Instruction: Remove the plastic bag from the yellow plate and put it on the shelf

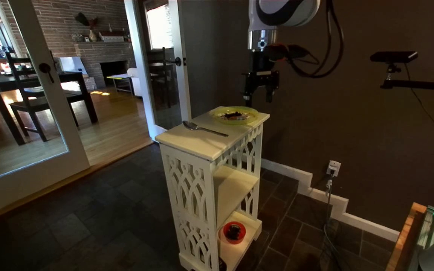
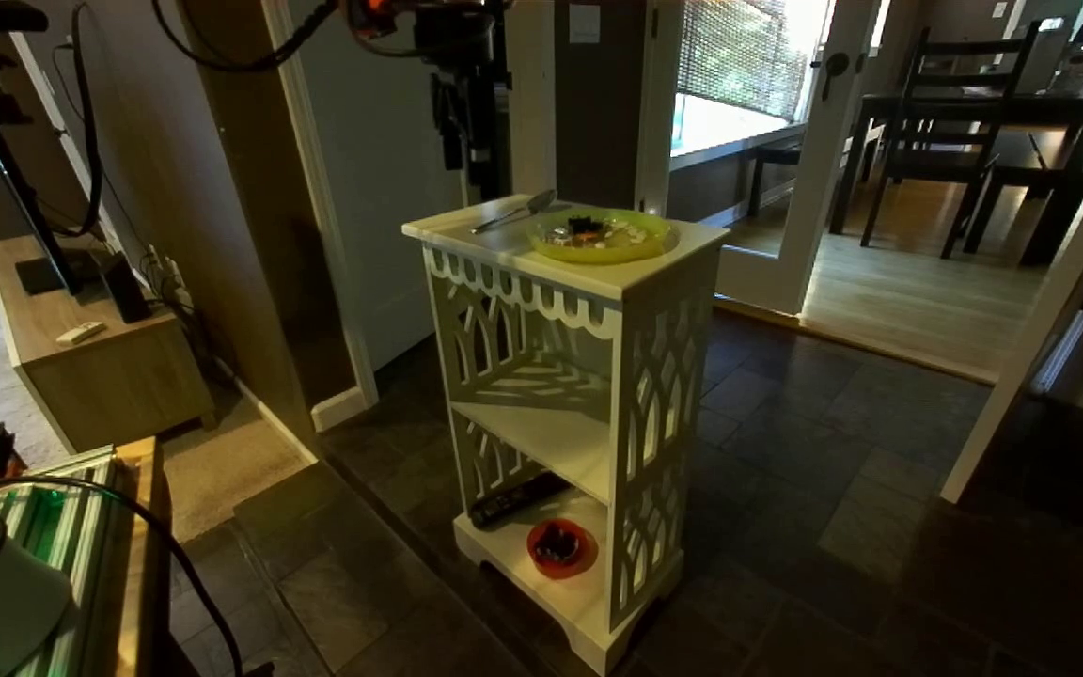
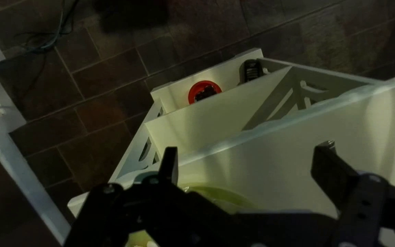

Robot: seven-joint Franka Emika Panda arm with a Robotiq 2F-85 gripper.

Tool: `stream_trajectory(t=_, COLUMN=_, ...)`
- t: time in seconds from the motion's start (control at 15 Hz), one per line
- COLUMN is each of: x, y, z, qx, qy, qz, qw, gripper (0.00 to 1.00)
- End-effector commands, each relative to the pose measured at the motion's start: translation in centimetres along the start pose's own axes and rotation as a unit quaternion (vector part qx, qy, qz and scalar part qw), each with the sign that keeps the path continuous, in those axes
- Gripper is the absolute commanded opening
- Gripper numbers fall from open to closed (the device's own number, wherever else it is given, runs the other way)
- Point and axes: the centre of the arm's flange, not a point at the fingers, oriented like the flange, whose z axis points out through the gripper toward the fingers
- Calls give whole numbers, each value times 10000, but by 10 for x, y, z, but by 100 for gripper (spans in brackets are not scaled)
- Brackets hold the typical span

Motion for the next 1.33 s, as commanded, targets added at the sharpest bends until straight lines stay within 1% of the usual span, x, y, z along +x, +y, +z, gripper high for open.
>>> stream_trajectory(t=0.0, x=46, y=-3, z=10, qx=-28, qy=261, qz=240, qw=9994, gripper=100)
stream_trajectory(t=0.07, x=52, y=-3, z=16, qx=-38, qy=355, qz=264, qw=9990, gripper=100)
stream_trajectory(t=0.2, x=60, y=-2, z=25, qx=-74, qy=396, qz=333, qw=9986, gripper=100)
stream_trajectory(t=0.47, x=68, y=10, z=42, qx=-271, qy=349, qz=502, qw=9978, gripper=100)
stream_trajectory(t=0.53, x=69, y=13, z=44, qx=-306, qy=361, qz=545, qw=9974, gripper=96)
stream_trajectory(t=0.6, x=69, y=15, z=46, qx=-322, qy=341, qz=579, qw=9972, gripper=88)
stream_trajectory(t=0.67, x=69, y=18, z=46, qx=-331, qy=340, qz=609, qw=9970, gripper=83)
stream_trajectory(t=0.73, x=70, y=20, z=48, qx=-322, qy=338, qz=635, qw=9969, gripper=82)
stream_trajectory(t=0.87, x=70, y=22, z=49, qx=-288, qy=350, qz=684, qw=9966, gripper=67)
stream_trajectory(t=0.93, x=70, y=22, z=50, qx=-260, qy=352, qz=698, qw=9966, gripper=67)
stream_trajectory(t=1.0, x=70, y=22, z=51, qx=-241, qy=382, qz=692, qw=9966, gripper=69)
stream_trajectory(t=1.07, x=70, y=21, z=51, qx=-203, qy=401, qz=679, qw=9967, gripper=65)
stream_trajectory(t=1.13, x=70, y=20, z=52, qx=-175, qy=471, qz=657, qw=9966, gripper=68)
stream_trajectory(t=1.27, x=72, y=20, z=53, qx=-140, qy=514, qz=655, qw=9964, gripper=68)
